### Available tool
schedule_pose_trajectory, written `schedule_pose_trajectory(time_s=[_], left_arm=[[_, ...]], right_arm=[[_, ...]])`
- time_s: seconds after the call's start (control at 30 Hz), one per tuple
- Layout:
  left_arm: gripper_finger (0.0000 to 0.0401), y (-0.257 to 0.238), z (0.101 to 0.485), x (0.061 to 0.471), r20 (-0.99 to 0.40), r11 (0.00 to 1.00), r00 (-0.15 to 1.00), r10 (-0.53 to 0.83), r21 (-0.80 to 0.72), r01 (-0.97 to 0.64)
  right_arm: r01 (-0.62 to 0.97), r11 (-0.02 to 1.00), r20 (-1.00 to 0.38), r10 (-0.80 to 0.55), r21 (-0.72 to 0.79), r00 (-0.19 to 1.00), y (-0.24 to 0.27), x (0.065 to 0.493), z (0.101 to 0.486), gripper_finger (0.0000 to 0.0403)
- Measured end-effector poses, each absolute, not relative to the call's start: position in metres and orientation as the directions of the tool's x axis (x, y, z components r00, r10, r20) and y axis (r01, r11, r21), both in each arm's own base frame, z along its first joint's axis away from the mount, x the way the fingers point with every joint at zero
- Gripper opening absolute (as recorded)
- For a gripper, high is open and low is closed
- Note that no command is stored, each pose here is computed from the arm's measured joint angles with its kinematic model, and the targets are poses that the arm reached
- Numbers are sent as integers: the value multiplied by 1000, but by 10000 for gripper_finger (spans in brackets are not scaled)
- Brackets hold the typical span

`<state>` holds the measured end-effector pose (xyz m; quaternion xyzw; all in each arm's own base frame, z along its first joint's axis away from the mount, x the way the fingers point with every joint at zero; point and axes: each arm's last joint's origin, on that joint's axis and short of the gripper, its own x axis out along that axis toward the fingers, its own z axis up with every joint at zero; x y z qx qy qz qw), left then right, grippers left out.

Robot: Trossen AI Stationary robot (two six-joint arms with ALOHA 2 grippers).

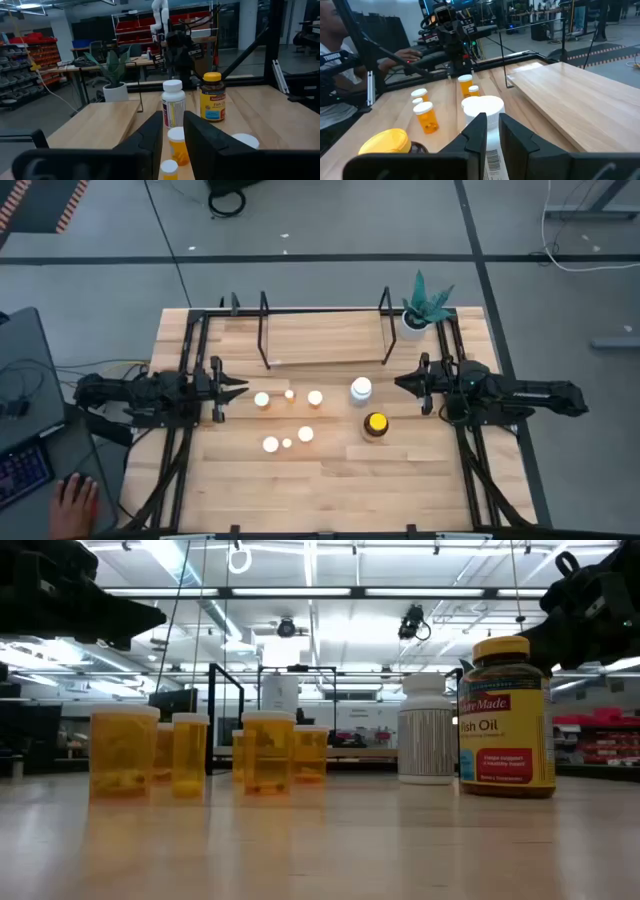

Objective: Pick and place medicine bottles onto shelf by color

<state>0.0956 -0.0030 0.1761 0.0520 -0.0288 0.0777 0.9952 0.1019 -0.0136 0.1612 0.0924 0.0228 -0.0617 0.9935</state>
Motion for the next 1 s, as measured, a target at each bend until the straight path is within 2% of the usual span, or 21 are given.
schedule_pose_trajectory(time_s=[0.73,1.0], left_arm=[[91,-3,176,96,66,983,986,152,99,-158],[83,-3,176,96,66,983,986,152,99,-158]], right_arm=[[127,975,-57,-119,181,991,-14,102,161,57],[127,975,-57,-119,181,991,-14,102,161,57]])
